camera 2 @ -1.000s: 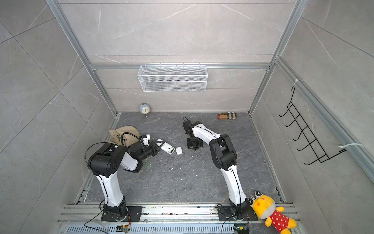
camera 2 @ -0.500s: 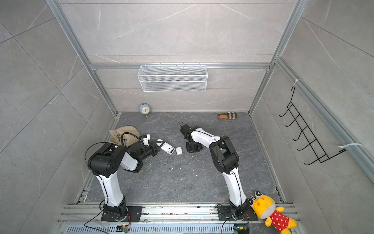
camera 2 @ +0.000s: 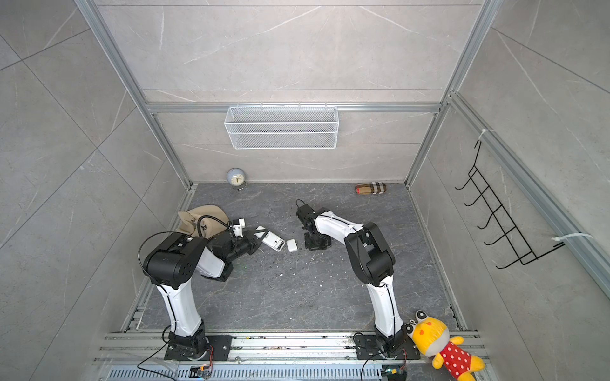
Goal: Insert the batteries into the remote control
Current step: 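Lift the black-and-gold battery off the table with the right gripper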
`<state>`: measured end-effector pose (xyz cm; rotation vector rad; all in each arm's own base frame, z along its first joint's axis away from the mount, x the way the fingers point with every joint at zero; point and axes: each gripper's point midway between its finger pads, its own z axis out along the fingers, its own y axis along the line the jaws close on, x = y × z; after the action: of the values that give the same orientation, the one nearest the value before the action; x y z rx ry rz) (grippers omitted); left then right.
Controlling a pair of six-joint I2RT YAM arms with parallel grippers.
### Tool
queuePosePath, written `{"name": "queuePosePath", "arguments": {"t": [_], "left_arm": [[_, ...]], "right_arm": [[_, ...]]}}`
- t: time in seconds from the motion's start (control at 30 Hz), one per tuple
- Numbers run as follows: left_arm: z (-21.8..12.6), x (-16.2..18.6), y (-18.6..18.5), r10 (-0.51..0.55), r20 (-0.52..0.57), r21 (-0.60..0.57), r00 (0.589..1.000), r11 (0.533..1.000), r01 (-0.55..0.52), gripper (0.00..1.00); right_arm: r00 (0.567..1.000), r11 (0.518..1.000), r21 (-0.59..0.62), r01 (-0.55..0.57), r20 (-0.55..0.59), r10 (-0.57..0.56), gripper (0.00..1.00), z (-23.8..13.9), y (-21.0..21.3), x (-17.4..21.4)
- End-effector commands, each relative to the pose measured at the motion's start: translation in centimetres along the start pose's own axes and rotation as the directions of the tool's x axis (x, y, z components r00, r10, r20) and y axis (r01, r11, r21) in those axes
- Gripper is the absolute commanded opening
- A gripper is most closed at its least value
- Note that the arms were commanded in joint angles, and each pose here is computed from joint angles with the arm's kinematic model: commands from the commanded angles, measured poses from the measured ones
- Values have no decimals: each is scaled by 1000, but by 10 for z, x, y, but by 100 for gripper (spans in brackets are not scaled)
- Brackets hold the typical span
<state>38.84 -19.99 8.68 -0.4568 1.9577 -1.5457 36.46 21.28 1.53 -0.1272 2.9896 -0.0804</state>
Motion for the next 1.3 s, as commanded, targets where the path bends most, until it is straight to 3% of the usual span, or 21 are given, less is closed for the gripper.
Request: {"name": "queuePosePath", "arguments": {"t": [0.0,0.7,0.97,1.17,1.27], "left_arm": [[-1,-8,-34,80,19,99,997,992,-82,0],[0,-7,-32,77,13,98,997,992,-78,0],[0,-7,-33,80,13,99,997,992,-81,0],[1,-7,-33,80,9,100,997,992,-81,0],[1,-7,-33,81,10,100,997,992,-81,0]], "right_arm": [[995,1000,-3,-17,-102,16,24,19,0,29],[994,999,-16,-33,-107,31,22,40,0,20],[994,999,-31,-33,-109,29,16,46,2,19],[994,1000,-19,-24,-108,22,28,49,-2,13],[994,999,-22,-28,-109,26,28,50,-3,9]]}}
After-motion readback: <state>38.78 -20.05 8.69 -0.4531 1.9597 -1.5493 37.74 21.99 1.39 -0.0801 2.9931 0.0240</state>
